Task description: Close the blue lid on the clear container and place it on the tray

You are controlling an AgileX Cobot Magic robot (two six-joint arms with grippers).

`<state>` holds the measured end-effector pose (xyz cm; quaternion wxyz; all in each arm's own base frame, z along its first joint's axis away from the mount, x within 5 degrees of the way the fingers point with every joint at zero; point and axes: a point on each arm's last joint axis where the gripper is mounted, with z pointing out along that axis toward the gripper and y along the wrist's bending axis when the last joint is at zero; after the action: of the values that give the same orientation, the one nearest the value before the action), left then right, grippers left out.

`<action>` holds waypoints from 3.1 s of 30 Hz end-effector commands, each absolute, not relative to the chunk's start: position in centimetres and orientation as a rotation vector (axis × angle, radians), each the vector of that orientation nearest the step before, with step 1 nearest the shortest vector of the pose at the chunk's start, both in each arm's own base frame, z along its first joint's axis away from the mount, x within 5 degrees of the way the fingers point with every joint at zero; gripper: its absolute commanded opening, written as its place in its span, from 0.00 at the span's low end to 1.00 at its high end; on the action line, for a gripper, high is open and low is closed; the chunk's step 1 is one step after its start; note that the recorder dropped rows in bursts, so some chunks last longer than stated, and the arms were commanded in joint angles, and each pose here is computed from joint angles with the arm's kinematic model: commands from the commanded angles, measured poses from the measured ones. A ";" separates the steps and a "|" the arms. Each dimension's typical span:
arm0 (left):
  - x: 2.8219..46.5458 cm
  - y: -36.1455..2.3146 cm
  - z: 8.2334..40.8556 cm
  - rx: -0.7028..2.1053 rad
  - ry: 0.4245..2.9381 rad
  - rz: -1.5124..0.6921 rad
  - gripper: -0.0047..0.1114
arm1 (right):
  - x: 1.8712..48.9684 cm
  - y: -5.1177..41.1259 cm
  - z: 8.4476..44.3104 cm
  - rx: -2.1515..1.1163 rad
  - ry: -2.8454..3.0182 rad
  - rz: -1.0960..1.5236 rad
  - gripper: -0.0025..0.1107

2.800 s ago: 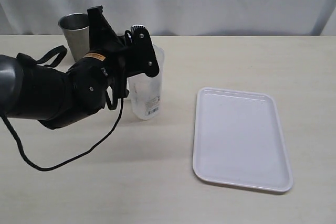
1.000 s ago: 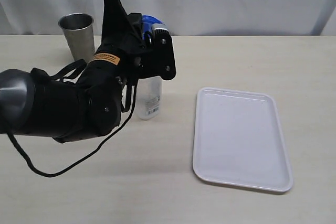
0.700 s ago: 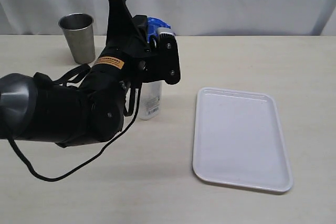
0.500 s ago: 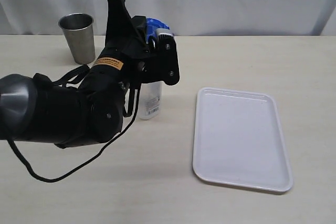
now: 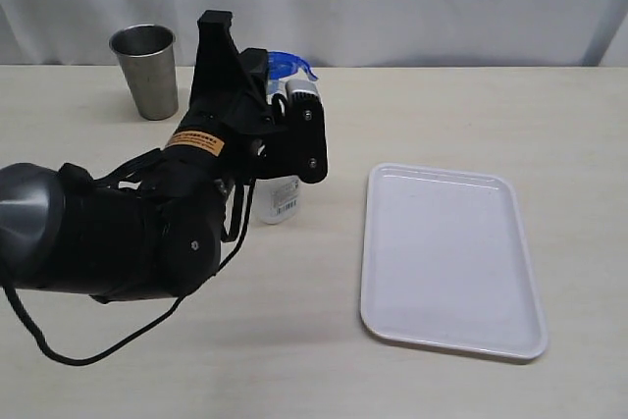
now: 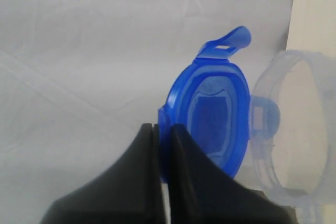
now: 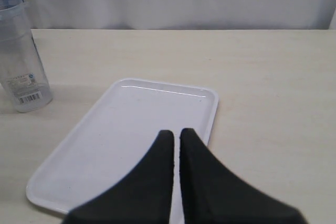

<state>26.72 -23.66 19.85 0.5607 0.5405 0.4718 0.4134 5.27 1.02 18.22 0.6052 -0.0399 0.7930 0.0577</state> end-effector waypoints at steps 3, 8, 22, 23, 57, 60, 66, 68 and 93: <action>26.6 -23.5 20.0 1.239 1.142 0.947 0.04 | 5.3 1.0 18.2 -0.097 1.834 0.118 0.06; 26.6 -23.5 19.8 1.251 1.166 0.934 0.04 | 5.3 1.0 18.2 -0.097 1.834 0.118 0.06; 25.8 -24.5 19.8 1.272 1.126 0.910 0.04 | 5.3 1.0 18.2 -0.097 1.834 0.118 0.06; 25.8 -24.5 19.8 1.273 1.127 0.911 0.04 | 5.3 1.0 18.2 -0.097 1.834 0.118 0.06; 26.4 -23.7 21.0 1.182 1.044 1.005 0.04 | 5.3 1.0 18.2 -0.097 1.834 0.118 0.06; 26.5 -23.6 21.1 1.174 1.042 1.015 0.04 | 5.3 1.0 18.2 -0.097 1.834 0.118 0.06; 25.0 -24.8 21.1 1.175 1.038 1.004 0.04 | 5.3 1.0 18.2 -0.097 1.834 0.118 0.06; 24.7 -25.1 21.1 1.182 1.027 0.995 0.04 | 5.3 1.0 18.2 -0.097 1.834 0.118 0.06; 24.8 -24.9 20.5 1.198 1.101 0.978 0.04 | 5.3 1.0 18.2 -0.097 1.834 0.118 0.06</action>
<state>25.10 -24.83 20.39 0.5810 0.5169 0.4669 0.4211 5.27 1.02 18.22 0.6052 -0.0399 0.7930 0.0577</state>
